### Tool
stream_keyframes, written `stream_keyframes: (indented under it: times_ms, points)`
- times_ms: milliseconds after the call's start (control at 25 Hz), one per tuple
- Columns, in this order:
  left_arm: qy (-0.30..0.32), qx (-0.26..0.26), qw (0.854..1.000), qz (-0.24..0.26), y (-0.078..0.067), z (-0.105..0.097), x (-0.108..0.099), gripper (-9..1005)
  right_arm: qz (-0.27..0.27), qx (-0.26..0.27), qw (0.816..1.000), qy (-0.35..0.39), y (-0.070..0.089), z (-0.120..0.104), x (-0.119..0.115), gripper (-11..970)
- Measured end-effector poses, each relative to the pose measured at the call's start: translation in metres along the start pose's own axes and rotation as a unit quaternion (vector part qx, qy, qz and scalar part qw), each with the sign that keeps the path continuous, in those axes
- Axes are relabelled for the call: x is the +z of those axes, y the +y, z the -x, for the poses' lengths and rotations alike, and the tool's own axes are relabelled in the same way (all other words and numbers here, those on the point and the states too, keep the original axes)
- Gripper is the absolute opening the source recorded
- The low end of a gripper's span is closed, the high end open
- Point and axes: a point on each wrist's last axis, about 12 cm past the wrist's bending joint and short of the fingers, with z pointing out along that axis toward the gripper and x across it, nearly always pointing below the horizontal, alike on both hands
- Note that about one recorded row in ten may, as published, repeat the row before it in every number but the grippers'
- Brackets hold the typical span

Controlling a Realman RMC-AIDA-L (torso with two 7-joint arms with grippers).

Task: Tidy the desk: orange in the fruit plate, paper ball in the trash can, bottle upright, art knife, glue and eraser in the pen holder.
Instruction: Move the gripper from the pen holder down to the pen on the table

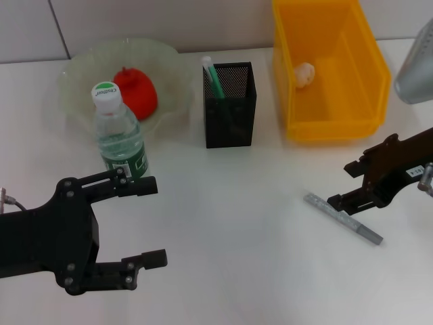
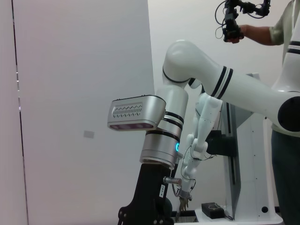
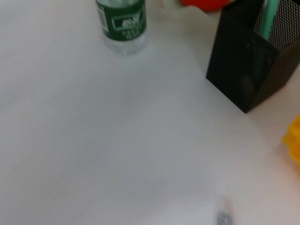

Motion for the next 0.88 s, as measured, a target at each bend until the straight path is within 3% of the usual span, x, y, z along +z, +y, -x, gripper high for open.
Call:
stream_keyframes:
  times_ms: [320,880]
  points:
    - [0.000,0.002,1.000,-0.002,0.001,0.001,0.001,801,-0.060,0.035,0.995,0.067,0.002,0.023,0.000,679]
    - [-0.002,-0.003,1.000,-0.002,0.000,-0.002,0.001,801,-0.051,0.076,0.990,0.109,0.002,0.026,0.020,679]
